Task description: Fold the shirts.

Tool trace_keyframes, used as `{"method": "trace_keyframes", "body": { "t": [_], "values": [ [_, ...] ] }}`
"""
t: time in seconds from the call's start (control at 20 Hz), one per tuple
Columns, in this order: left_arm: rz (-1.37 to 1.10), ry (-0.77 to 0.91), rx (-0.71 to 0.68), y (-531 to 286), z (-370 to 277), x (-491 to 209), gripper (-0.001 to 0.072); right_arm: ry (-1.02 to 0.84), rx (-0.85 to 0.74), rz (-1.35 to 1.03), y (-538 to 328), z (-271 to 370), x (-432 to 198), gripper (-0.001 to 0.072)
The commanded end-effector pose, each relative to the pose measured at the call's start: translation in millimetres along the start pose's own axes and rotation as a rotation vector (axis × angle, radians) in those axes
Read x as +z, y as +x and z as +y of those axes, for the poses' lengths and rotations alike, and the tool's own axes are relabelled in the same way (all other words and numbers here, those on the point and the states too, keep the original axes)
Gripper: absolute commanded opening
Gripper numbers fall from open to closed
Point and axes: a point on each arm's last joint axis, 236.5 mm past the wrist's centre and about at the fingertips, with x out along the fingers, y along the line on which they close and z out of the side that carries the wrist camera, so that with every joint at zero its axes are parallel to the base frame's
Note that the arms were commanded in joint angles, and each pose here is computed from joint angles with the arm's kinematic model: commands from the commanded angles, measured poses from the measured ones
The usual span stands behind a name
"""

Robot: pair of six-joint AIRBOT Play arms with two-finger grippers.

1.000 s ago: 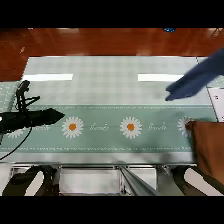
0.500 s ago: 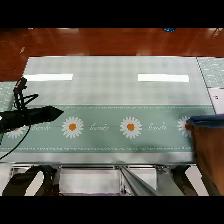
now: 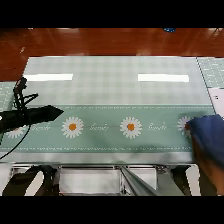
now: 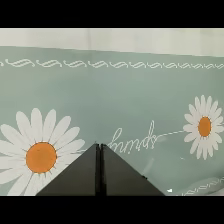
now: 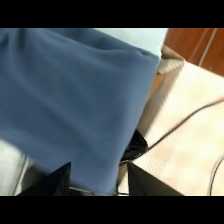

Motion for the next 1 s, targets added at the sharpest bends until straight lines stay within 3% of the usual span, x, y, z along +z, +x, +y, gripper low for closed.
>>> {"method": "trace_keyframes", "body": {
  "t": [0.0,0.1,0.15,0.2,0.35,0.45,0.55,0.6,0.7,0.8,0.95],
  "values": [
    [-0.085,0.048,0.032,-1.4,6.9,20.8,0.0024,0.006,-0.036,0.081,20.4,-0.8,-7.8,0.0411],
    [-0.194,0.052,0.049,-10.7,5.8,53.7,0.0024,-0.005,0.045,0.037,11.6,17.2,11.4,0.0394],
    [-0.244,0.06,0.049,-18.3,1.3,72.7,0.0024,-0.017,0.133,-0.018,-0.8,36.1,30.0,0.0258],
    [-0.287,0.079,0.052,-27.3,-4.2,92.6,0.0024,-0.062,0.23,-0.086,-18.1,59.5,48.4,0.0053],
    [-0.395,0.127,-0.004,-57.7,-40.7,163.4,0.0023,-0.315,0.611,-0.365,-100.6,179.2,83.3,0.0022],
    [-0.372,0.219,-0.054,-59.9,-77.0,196.3,0.0021,-0.512,0.843,-0.493,-161.2,268.1,59.9,0.0022],
    [-0.209,0.267,0.051,-35.5,-78.4,198.3,0.0021,-0.726,0.958,-0.554,-192.4,340.3,7.5,0.0022],
    [-0.112,0.261,0.123,-18.4,-72.0,189.3,0.0022,-0.831,0.955,-0.55,-189.8,368.0,-20.7,0.0022],
    [0.01,0.315,0.155,22.3,-69.8,166.0,0.0023,-1.004,0.761,-0.529,-142.5,409.9,-56.1,0.0022],
    [0.143,0.283,0.166,62.4,-52.3,131.5,0.0023,-1.075,0.524,-0.462,-81.8,429.6,-71.8,0.0022],
    [0.276,0.205,0.198,84.0,-21.6,96.3,0.0023,-1.118,0.437,-0.378,-43.2,443.3,-90.0,0.0022]
  ]
}}
